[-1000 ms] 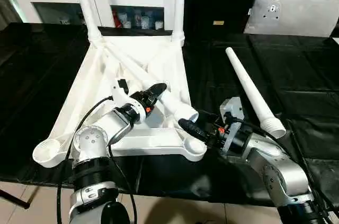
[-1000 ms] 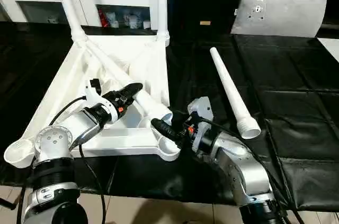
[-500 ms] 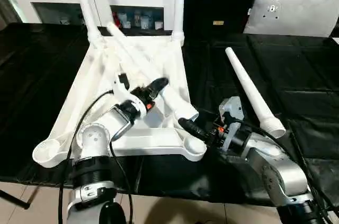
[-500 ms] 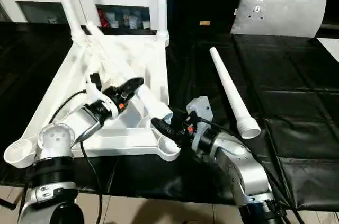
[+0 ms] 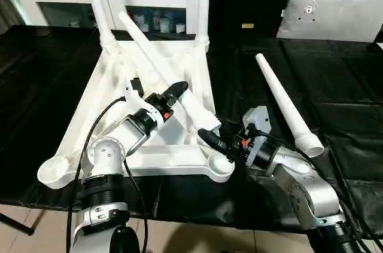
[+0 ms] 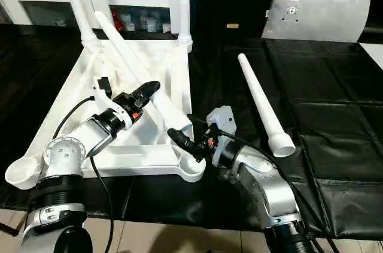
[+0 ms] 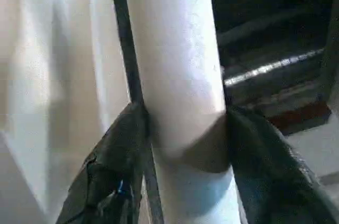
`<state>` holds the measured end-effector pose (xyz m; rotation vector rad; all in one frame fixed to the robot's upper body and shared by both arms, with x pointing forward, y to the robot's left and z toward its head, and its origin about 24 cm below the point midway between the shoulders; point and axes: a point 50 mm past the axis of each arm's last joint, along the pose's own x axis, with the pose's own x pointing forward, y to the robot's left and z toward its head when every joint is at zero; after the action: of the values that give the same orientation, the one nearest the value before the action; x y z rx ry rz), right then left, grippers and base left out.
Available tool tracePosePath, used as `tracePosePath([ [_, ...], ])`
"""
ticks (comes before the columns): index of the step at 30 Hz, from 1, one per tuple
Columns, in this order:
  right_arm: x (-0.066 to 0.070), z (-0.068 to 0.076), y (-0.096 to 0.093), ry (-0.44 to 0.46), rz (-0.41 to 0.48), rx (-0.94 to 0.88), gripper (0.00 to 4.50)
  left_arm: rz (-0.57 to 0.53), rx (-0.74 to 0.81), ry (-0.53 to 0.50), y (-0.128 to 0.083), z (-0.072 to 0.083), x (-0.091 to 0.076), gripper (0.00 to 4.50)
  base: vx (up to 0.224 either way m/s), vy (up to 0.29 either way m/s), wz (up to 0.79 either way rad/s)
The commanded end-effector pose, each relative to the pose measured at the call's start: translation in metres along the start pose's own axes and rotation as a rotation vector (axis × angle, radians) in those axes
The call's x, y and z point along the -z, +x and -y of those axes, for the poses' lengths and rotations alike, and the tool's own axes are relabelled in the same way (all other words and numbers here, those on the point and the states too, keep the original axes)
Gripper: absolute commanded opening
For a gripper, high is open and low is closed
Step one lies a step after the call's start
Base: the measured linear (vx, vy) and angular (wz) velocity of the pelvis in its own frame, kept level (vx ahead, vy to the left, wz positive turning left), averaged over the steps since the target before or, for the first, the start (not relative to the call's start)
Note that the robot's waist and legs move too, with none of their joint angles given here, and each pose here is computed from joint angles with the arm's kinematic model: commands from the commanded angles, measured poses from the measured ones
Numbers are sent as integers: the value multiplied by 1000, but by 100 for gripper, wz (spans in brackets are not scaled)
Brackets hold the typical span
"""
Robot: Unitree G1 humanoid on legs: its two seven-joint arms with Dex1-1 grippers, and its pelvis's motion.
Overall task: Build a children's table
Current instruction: Insert table leg to table base
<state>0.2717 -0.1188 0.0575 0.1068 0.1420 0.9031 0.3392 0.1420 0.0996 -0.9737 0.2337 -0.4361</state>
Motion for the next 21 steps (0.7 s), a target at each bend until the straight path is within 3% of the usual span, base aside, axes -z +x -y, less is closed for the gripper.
tracePosePath([
  [1,5,3,-3,15,-19,12,371,67,42,49,1,11,-17,200,0,0,0],
  [6,9,5,-6,15,-28,20,423,59,54,114,2,15,-19,198,0,0,0],
  [13,9,8,-13,47,-11,33,450,36,93,230,3,23,-19,198,0,0,0],
  [21,-22,19,-29,108,146,61,450,-29,188,456,4,43,-16,196,0,0,0],
])
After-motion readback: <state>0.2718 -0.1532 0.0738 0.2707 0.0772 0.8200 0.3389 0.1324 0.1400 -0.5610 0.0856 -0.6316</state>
